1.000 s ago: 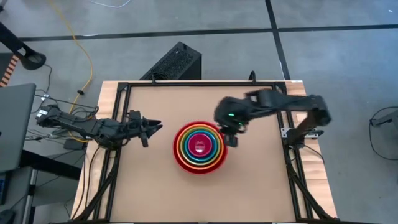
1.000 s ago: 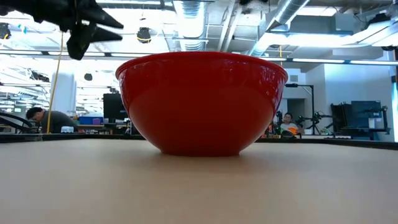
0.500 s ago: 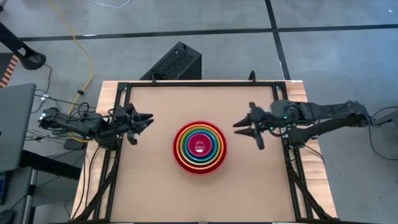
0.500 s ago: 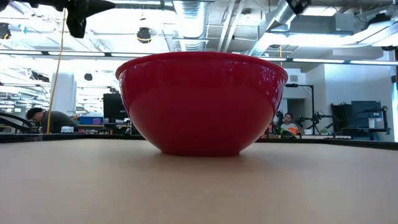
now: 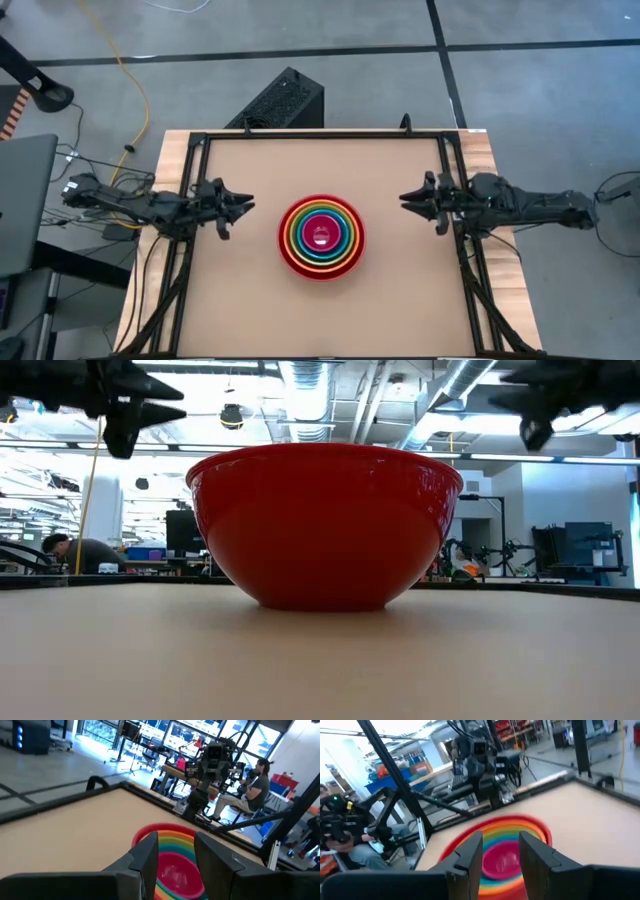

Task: Nest bowls inside each other
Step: Return to Home Position

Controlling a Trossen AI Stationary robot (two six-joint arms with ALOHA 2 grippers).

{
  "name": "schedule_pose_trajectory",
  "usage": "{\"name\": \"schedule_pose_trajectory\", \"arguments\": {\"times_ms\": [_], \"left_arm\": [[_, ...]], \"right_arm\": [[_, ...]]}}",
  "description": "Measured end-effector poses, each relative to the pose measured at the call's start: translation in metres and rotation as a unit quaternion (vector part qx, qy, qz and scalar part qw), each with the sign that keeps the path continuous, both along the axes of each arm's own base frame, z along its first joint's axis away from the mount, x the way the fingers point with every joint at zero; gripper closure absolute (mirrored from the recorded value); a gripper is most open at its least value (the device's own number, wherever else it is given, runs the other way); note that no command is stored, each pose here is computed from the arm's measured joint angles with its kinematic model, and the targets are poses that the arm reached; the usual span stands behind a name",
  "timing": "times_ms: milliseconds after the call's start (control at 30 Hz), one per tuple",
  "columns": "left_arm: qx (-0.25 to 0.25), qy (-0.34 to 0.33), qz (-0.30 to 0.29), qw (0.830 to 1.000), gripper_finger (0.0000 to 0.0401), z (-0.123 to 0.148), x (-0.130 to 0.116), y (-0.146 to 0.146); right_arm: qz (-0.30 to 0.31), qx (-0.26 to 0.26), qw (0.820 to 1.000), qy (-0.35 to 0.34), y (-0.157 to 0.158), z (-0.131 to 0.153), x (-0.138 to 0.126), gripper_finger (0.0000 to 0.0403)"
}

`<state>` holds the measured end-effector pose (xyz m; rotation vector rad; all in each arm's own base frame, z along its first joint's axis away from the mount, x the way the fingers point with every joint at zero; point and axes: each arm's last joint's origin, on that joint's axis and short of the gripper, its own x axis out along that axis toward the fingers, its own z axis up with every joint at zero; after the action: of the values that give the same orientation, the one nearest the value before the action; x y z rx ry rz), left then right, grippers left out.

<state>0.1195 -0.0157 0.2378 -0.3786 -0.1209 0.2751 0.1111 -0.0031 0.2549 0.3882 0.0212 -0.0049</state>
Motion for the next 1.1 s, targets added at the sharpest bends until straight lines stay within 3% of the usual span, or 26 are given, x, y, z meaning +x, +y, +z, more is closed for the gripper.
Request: {"name": "schedule_pose_trajectory", "arguments": {"times_ms": [333, 667, 867, 1100], "left_arm": [[-0.081, -0.058, -0.007, 0.995, 0.0287, -0.039, 0.0, 0.0], [-0.08, -0.058, -0.003, 0.995, 0.0287, -0.042, -0.001, 0.0], [-0.1, -0.052, -0.029, 0.993, 0.0287, -0.045, 0.0, -0.001], [-0.103, 0.0, -0.076, 0.992, 0.0296, -0.054, 0.002, -0.004]], "right_arm": [[-0.014, 0.049, 0.998, -0.043, -0.003, -0.054, -0.017, 0.0272], [0.014, 0.05, 0.997, -0.056, -0.001, -0.08, -0.014, 0.0284], [0.016, 0.008, 0.999, -0.031, -0.001, -0.085, -0.013, 0.0286], [0.014, -0.028, 0.999, -0.023, -0.001, -0.087, -0.013, 0.0286]]}}
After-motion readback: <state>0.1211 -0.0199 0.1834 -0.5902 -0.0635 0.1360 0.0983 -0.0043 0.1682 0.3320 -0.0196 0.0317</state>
